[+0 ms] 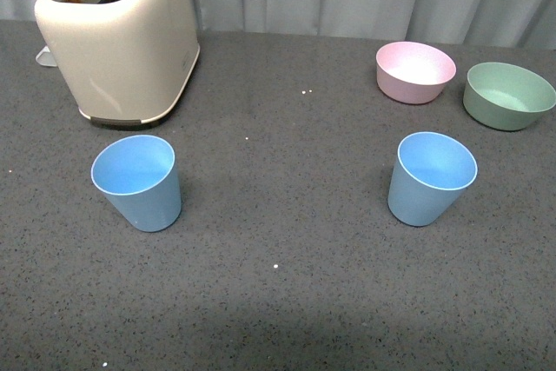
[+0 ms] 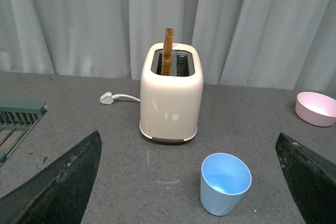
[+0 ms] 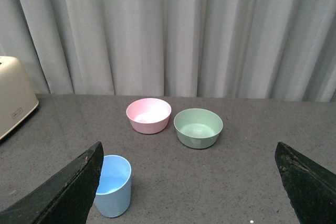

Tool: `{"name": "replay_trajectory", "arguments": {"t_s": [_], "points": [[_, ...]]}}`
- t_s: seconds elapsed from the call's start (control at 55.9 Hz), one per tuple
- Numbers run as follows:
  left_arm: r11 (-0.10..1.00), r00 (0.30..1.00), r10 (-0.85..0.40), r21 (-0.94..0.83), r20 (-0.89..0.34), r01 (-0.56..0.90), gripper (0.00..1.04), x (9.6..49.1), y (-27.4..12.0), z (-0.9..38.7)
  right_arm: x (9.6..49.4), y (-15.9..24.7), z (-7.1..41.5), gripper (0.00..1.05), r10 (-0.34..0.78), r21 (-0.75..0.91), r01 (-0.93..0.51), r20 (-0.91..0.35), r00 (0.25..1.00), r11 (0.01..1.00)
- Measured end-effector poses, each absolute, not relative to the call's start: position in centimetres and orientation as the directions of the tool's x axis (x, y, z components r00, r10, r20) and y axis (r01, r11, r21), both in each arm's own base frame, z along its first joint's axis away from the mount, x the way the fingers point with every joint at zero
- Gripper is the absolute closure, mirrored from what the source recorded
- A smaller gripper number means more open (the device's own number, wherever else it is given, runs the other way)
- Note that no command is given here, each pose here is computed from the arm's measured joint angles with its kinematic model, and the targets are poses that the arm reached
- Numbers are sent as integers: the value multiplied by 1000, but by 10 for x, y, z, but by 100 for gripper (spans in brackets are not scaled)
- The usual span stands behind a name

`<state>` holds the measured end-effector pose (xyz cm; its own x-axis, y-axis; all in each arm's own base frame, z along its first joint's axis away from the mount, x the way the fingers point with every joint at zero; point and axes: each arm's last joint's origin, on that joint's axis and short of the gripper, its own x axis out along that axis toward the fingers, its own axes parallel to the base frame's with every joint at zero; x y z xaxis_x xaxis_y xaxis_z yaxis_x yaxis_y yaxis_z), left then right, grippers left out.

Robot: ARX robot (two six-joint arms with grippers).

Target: Stack blue cups with both arms

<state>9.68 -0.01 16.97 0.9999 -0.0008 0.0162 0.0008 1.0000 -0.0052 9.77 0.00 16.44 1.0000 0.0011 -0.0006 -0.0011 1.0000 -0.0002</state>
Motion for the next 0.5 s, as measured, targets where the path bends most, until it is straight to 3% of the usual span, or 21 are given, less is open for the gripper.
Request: {"name": "replay_trajectory", "arguments": {"t_s": [0.036, 0.125, 0.197, 0.411, 0.501], "points": [[1000, 1000, 5, -6, 14, -5, 7, 97, 0, 170, 98, 0, 164, 10, 1, 0, -1, -1, 1000, 1000], [981, 954, 171, -50, -246, -189, 7, 101, 1, 164, 98, 0, 164, 10, 1, 0, -1, -1, 1000, 1000], [972, 922, 189, -69, -337, -224, 7, 108, 4, 159, 98, 0, 164, 10, 3, -1, -3, 0, 1000, 1000], [965, 912, 133, -161, -388, -209, 7, 159, 17, 176, 98, 0, 164, 10, 2, 0, -2, -1, 1000, 1000], [961, 880, 84, -195, -468, -195, 7, 188, 19, 175, 98, 0, 164, 10, 2, 0, -2, -1, 1000, 1000]]}}
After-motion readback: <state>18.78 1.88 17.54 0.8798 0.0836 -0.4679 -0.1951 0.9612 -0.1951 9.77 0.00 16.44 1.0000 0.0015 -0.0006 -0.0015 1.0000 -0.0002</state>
